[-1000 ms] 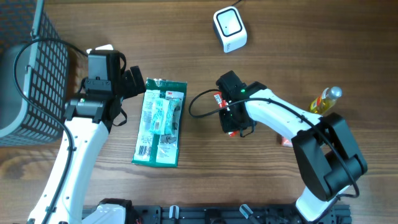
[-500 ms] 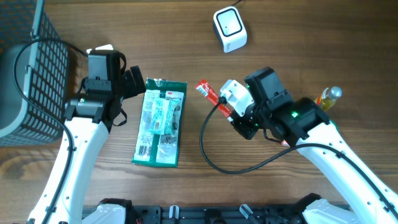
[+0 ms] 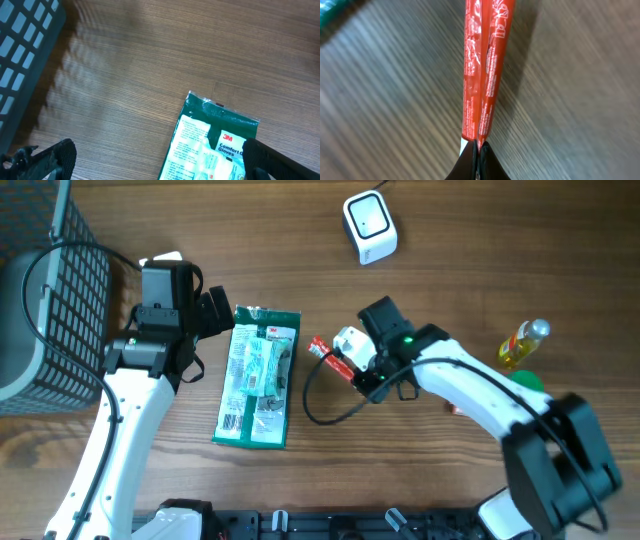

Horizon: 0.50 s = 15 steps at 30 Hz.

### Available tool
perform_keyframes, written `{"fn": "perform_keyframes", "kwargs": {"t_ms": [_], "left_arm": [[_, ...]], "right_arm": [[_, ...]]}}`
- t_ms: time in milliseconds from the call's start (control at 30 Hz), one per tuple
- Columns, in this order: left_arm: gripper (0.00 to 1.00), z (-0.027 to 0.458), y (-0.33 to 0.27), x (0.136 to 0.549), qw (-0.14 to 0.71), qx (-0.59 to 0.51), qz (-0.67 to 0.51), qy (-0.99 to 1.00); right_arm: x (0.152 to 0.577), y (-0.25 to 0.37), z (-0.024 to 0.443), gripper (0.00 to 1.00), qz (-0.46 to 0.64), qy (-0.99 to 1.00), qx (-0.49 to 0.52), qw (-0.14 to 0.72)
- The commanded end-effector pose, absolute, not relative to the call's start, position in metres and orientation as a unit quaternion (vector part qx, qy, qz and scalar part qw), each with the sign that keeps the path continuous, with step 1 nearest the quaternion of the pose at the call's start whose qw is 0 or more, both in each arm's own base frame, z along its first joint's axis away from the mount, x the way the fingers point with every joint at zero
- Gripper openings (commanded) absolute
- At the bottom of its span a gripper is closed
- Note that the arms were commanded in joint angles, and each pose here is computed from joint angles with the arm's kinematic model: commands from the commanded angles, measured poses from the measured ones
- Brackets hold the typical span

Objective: Scan the item barcode
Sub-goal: 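Lift the sachet and swing it toward the white scanner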

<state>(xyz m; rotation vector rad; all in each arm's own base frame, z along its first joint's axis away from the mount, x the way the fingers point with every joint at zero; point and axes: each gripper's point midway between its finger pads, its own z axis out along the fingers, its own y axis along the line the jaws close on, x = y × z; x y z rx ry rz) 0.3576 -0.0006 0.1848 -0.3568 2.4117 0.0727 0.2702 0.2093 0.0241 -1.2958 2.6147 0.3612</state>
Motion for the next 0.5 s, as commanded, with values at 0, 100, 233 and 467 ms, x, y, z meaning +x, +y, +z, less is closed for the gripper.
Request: {"fn": "perform_keyframes", "kwargs": {"t_ms": [0,100,233,467], "left_arm": [[1.0,0.191,0.002,0.36,0.352,-0.148,0.027,0.924],[1.0,0.191,0.002,0.36,0.352,-0.148,0.027,0.924],[1.0,0.191,0.002,0.36,0.352,-0.148,0.027,0.924],[1.0,0.191,0.002,0.36,0.352,-0.148,0.027,0.924]], "right_arm": [[0.271,0.206,0.003,0.06,0.114,0.901,-0.41,0.08],[0.282,0.197,-0.001,0.1,0.077,0.916,-0.384,0.088],[0.289,0.197,0.0,0.36,0.071,0.925,-0.358,0.101],[0.327,0.216,0.071,0.61,0.089,0.932,-0.301,0.184]]}}
